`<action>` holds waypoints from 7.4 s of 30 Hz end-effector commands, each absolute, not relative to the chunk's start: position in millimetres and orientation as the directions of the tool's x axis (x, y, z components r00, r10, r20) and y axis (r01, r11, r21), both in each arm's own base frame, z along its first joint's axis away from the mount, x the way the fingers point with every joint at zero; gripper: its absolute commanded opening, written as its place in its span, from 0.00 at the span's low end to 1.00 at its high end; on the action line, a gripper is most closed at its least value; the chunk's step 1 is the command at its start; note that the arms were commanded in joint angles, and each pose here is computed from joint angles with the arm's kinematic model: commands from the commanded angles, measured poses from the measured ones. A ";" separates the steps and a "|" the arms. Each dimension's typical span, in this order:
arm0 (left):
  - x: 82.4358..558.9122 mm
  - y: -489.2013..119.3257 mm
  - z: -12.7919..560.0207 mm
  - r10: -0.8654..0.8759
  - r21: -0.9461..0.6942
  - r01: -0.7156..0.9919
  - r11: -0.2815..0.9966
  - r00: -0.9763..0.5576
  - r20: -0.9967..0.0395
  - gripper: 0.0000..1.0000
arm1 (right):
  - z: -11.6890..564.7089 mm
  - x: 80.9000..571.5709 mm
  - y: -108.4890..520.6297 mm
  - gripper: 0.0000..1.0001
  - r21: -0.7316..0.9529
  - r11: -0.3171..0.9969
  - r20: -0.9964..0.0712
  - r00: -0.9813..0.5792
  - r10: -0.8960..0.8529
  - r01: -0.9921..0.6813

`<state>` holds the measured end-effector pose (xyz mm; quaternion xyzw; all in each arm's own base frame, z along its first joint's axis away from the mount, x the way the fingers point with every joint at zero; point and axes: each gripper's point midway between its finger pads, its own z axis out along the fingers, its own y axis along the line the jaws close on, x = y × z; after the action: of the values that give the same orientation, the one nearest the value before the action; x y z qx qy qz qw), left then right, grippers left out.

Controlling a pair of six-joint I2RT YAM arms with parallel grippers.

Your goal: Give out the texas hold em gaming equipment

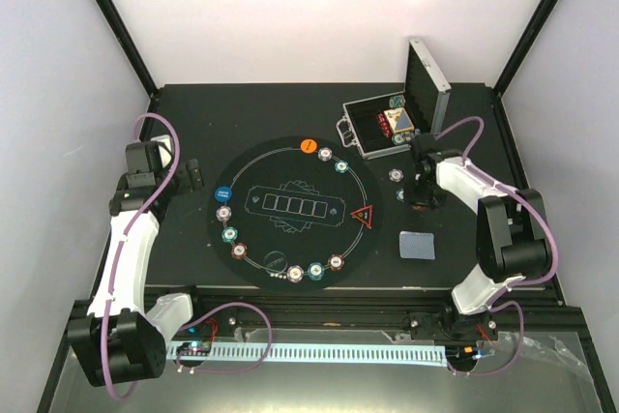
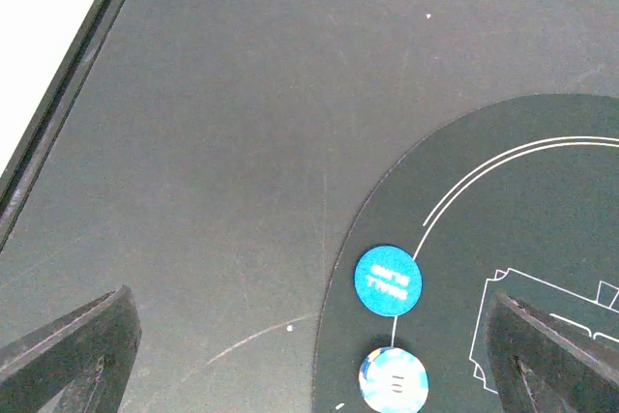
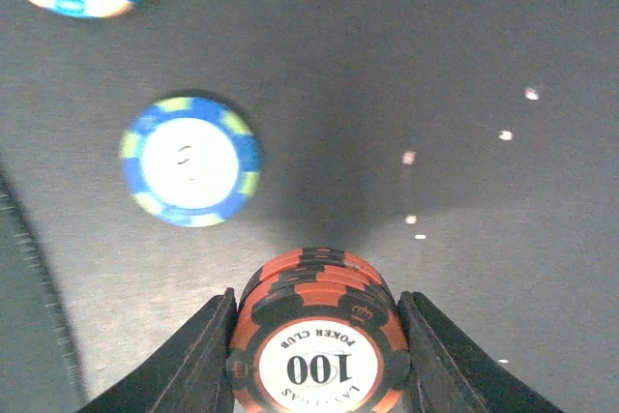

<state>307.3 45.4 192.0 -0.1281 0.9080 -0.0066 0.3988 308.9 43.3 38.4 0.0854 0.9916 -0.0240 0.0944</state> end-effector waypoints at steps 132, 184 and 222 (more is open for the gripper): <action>358.4 -28.2 292.3 -0.081 -0.128 0.091 0.988 -0.405 -0.911 0.99 | 34.0 220.4 82.1 1.00 0.308 0.693 -0.177 -0.677 0.714 0.651; 356.9 -33.4 291.7 -0.093 -0.150 0.113 0.982 -0.406 -0.909 0.99 | 6.8 215.4 83.8 0.58 0.100 0.940 -0.143 -0.930 0.339 0.327; 238.7 -232.5 209.3 0.012 -0.875 0.354 0.331 -0.928 -0.371 0.97 | 143.4 187.0 259.3 0.55 0.253 0.691 -0.440 -0.717 -0.541 -0.677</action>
<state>266.8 -201.5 186.7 0.0696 0.8457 -0.4779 0.2269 192.8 229.5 115.4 -0.2712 0.9403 0.1592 0.1302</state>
